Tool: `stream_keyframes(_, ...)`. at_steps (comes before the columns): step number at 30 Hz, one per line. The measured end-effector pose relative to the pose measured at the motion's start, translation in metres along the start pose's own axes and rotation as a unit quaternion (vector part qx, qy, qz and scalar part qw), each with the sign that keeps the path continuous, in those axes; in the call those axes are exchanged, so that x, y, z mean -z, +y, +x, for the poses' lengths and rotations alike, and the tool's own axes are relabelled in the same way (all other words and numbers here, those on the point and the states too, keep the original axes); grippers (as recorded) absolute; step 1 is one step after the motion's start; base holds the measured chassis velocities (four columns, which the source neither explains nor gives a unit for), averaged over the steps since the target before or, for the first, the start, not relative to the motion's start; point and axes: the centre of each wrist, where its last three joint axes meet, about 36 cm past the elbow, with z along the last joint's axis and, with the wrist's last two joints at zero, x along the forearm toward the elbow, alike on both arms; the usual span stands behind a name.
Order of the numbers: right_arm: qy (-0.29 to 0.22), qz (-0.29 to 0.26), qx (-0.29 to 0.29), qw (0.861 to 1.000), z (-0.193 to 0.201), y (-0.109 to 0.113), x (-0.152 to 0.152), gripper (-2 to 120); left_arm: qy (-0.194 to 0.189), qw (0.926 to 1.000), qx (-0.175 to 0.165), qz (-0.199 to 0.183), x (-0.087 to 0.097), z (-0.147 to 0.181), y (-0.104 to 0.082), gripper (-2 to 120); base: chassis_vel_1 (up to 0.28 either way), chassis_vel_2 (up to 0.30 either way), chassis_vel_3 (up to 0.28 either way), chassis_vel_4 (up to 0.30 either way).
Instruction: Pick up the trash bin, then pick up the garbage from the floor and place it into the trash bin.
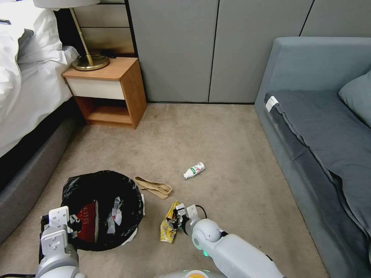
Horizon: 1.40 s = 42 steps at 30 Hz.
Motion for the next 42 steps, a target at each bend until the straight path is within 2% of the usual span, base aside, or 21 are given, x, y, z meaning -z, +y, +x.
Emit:
stream_keyframes(2, 0.0, -0.001, -0.001, 1.0, -0.001, -0.001, 0.0, 35, 0.0, 1.0, 0.0, 0.0, 0.0, 0.0, 0.0, 1, 0.0, 0.0, 0.0, 0.0)
stream_keyframes(7, 0.0, -0.002, -0.005, 1.0, -0.008, -0.008, -0.002, 12, -0.001, 1.0, -0.001, 0.0, 0.0, 0.0, -0.001, 1, 0.0, 0.0, 0.0, 0.0)
stream_keyframes(12, -0.003, 0.001, -0.007, 1.0, -0.01, -0.011, -0.004, 0, 0.0, 1.0, -0.001, 0.0, 0.0, -0.001, -0.001, 1, 0.0, 0.0, 0.0, 0.0)
stream_keyframes(21, -0.019, 0.008, -0.007, 1.0, -0.006, -0.011, 0.004, 0, 0.0, 1.0, -0.001, 0.001, -0.001, -0.003, -0.001, 1, 0.0, 0.0, 0.0, 0.0)
stream_keyframes(24, -0.066, 0.019, -0.012, 0.998, 0.008, -0.01, 0.022, 0, 0.003, 1.0, -0.001, 0.0, -0.002, -0.003, -0.002, 1, 0.0, 0.0, 0.0, 0.0)
stream_keyframes(25, -0.066, 0.019, -0.012, 0.998, 0.008, -0.01, 0.022, 0, 0.003, 1.0, -0.001, 0.0, -0.002, -0.003, -0.002, 1, 0.0, 0.0, 0.0, 0.0)
stream_keyframes(27, -0.124, 0.025, -0.01, 0.992, 0.021, -0.008, 0.039, 0, 0.004, 1.0, -0.001, -0.001, -0.003, -0.003, -0.001, 1, 0.0, 0.0, 0.0, 0.0)
stream_keyframes(28, -0.124, 0.025, -0.01, 0.992, 0.021, -0.008, 0.039, 0, 0.004, 1.0, -0.001, -0.001, -0.003, -0.003, -0.001, 1, 0.0, 0.0, 0.0, 0.0)
stream_keyframes(29, -0.169, 0.032, 0.0, 0.985, 0.029, -0.007, 0.049, 0, 0.004, 1.0, -0.001, -0.001, -0.003, -0.003, -0.001, 1, 0.0, 0.0, 0.0, 0.0)
stream_keyframes(30, -0.234, 0.044, 0.023, 0.971, 0.04, -0.005, 0.062, 0, 0.004, 1.0, -0.001, -0.001, -0.003, -0.003, -0.001, 1, 0.0, 0.0, 0.0, 0.0)
stream_keyframes(31, -0.234, 0.044, 0.023, 0.971, 0.04, -0.005, 0.062, 0, 0.004, 1.0, -0.001, -0.001, -0.003, -0.003, -0.001, 1, 0.0, 0.0, 0.0, 0.0)
stream_keyframes(34, -0.386, 0.112, 0.064, 0.914, 0.065, 0.001, 0.092, 0, 0.004, 1.0, -0.004, -0.001, -0.003, -0.003, -0.001, 1, 0.0, 0.0, 0.0, 0.0)
stream_keyframes(35, -0.437, 0.146, 0.086, 0.883, 0.076, 0.005, 0.105, 0, 0.005, 1.0, -0.005, 0.0, -0.003, -0.003, -0.002, 1, 0.0, 0.0, 0.0, 0.0)
stream_keyframes(36, -0.437, 0.146, 0.086, 0.883, 0.076, 0.005, 0.105, 0, 0.005, 1.0, -0.005, 0.0, -0.003, -0.003, -0.002, 1, 0.0, 0.0, 0.0, 0.0)
stream_keyframes(38, -0.511, 0.199, 0.133, 0.826, 0.101, 0.017, 0.129, 0, 0.007, 1.0, -0.006, 0.0, -0.004, -0.004, -0.002, 1, 0.0, 0.0, 0.0, 0.0)
stream_keyframes(39, -0.537, 0.213, 0.154, 0.801, 0.112, 0.025, 0.138, 0, 0.007, 1.0, -0.006, 0.0, -0.004, -0.004, -0.002, 1, 0.0, 0.0, 0.0, 0.0)
stream_keyframes(40, -0.537, 0.213, 0.154, 0.801, 0.112, 0.025, 0.138, 0, 0.007, 1.0, -0.006, 0.0, -0.004, -0.004, -0.002, 1, 0.0, 0.0, 0.0, 0.0)
stream_keyframes(42, -0.579, 0.234, 0.206, 0.754, 0.135, 0.041, 0.152, 0, 0.008, 1.0, -0.006, 0.0, -0.004, -0.003, -0.003, 1, 0.0, 0.0, 0.0, 0.0)
